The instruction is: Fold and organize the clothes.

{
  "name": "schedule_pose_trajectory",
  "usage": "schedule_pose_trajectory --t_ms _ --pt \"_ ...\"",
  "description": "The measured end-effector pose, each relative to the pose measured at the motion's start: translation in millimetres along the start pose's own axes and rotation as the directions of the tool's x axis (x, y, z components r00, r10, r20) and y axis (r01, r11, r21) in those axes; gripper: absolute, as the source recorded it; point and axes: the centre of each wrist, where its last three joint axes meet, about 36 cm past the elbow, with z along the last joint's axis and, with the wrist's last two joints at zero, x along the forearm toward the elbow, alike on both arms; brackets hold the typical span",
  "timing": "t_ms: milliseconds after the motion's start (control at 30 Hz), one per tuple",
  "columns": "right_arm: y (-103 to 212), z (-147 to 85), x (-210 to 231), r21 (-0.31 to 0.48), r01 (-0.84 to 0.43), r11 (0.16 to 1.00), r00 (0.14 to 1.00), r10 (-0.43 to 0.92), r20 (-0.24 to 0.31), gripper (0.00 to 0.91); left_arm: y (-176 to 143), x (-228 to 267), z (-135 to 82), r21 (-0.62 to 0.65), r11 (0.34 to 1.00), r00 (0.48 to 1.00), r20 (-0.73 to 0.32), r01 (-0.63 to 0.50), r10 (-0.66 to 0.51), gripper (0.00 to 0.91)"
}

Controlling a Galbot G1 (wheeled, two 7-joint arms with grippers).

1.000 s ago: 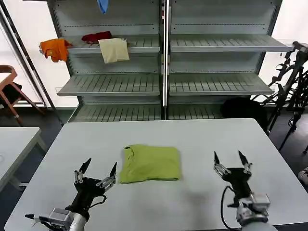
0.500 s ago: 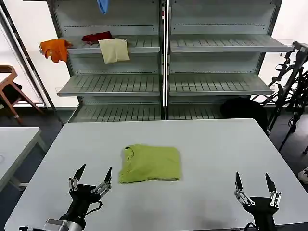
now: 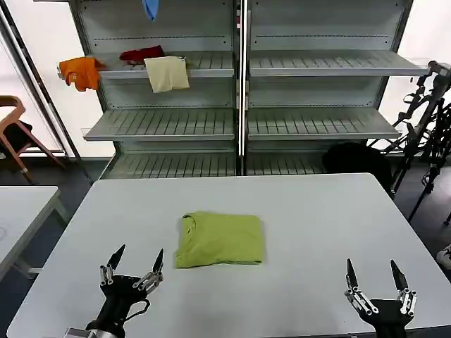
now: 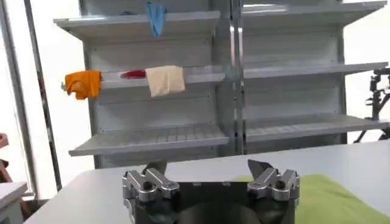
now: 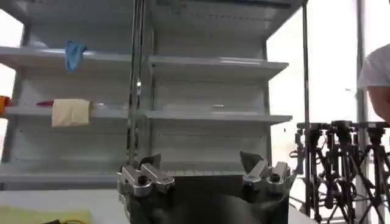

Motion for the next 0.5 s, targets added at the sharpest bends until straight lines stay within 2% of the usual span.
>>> schedule_pose_trajectory --t_ms 500 --pt "-4.8 3.8 4.4 -0.026 0.011 1.0 1.0 -0.011 0.005 0.907 3.4 -0.9 1.3 -0.003 1.0 1.0 0.002 0.009 -0.009 0.907"
